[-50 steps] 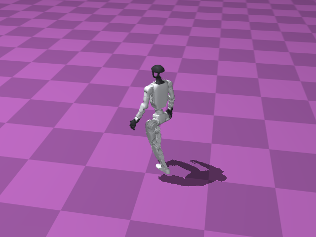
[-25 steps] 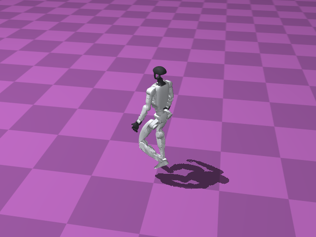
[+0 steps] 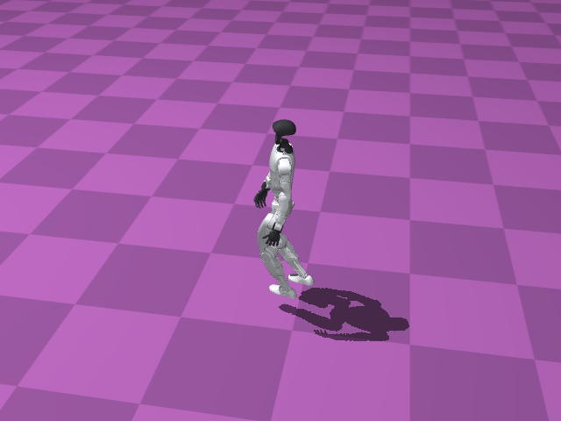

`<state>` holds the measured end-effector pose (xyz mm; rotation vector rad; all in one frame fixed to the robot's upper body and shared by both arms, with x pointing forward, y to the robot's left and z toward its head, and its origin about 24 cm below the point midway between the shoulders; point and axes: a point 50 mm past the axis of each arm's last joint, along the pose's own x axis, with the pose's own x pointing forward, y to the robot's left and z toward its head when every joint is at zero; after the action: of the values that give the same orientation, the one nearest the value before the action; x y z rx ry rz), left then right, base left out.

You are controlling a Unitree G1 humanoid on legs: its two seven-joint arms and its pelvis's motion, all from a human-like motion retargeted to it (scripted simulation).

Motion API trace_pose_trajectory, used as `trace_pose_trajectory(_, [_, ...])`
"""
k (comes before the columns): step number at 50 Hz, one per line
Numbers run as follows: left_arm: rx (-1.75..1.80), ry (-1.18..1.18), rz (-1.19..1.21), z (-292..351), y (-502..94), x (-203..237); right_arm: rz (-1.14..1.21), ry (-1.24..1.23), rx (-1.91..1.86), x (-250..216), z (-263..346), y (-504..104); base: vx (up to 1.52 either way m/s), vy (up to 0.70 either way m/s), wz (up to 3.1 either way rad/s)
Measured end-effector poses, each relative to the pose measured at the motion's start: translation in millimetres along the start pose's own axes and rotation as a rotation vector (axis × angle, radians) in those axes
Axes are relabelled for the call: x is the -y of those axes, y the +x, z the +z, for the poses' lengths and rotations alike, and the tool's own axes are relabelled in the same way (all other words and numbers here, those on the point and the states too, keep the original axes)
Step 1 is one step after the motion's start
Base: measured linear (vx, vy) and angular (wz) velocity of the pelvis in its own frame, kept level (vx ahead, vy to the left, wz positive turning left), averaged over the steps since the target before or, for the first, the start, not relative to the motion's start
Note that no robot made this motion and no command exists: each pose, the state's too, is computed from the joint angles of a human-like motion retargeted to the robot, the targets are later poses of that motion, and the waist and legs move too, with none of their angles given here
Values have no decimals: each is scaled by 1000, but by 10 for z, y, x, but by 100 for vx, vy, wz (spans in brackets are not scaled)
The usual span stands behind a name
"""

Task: Walk

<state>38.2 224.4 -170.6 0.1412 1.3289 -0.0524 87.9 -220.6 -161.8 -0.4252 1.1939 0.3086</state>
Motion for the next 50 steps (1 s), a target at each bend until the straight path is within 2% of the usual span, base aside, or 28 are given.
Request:
trace_pose_trajectory(8, [34,104,-10,313,21,-179,84,-43,112,-127,398,64,19,0,306])
trace_pose_trajectory(15, [150,211,-28,779,30,-201,125,2,138,-256,417,60,-4,-19,376])
trace_pose_trajectory(25, [290,324,-107,1249,38,156,112,69,90,-264,233,38,-18,-6,363])
trace_pose_trajectory(32, [237,284,-121,1142,74,260,44,108,111,-157,309,46,-7,10,303])
trace_pose_trajectory(50, [157,80,14,857,87,38,-65,118,117,81,513,85,3,10,156])
